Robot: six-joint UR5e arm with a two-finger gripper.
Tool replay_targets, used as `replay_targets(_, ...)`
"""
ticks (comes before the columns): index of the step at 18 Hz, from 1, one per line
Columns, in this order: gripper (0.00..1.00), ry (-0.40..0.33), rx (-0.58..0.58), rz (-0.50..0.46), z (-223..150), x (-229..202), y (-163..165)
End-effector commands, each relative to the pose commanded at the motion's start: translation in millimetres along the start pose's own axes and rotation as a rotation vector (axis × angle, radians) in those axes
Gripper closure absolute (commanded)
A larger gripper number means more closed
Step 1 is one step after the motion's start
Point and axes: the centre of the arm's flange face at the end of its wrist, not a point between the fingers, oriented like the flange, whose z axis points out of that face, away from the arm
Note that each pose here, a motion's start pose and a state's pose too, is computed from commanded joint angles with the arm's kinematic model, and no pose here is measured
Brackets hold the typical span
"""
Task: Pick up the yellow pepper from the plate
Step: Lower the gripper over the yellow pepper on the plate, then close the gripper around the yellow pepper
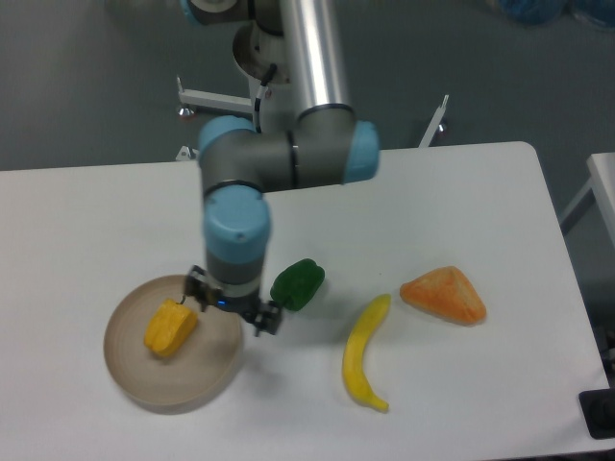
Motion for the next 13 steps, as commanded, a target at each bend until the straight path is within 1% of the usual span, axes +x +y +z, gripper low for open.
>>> replay_targets(1, 0.00, 0.003, -0.016, 0.014, 9, 11, 1)
replay_targets(4, 0.00, -0.008, -0.015, 0.041, 19, 26, -1)
replay_targets(6, 0.00, -0.020, -0.017, 0.044, 27, 28, 2)
replay_targets(9, 0.00, -0.048, -0.016, 0.076, 34, 45, -2)
replay_targets(13, 0.00, -0.048, -0.036, 0.087, 44, 48, 0)
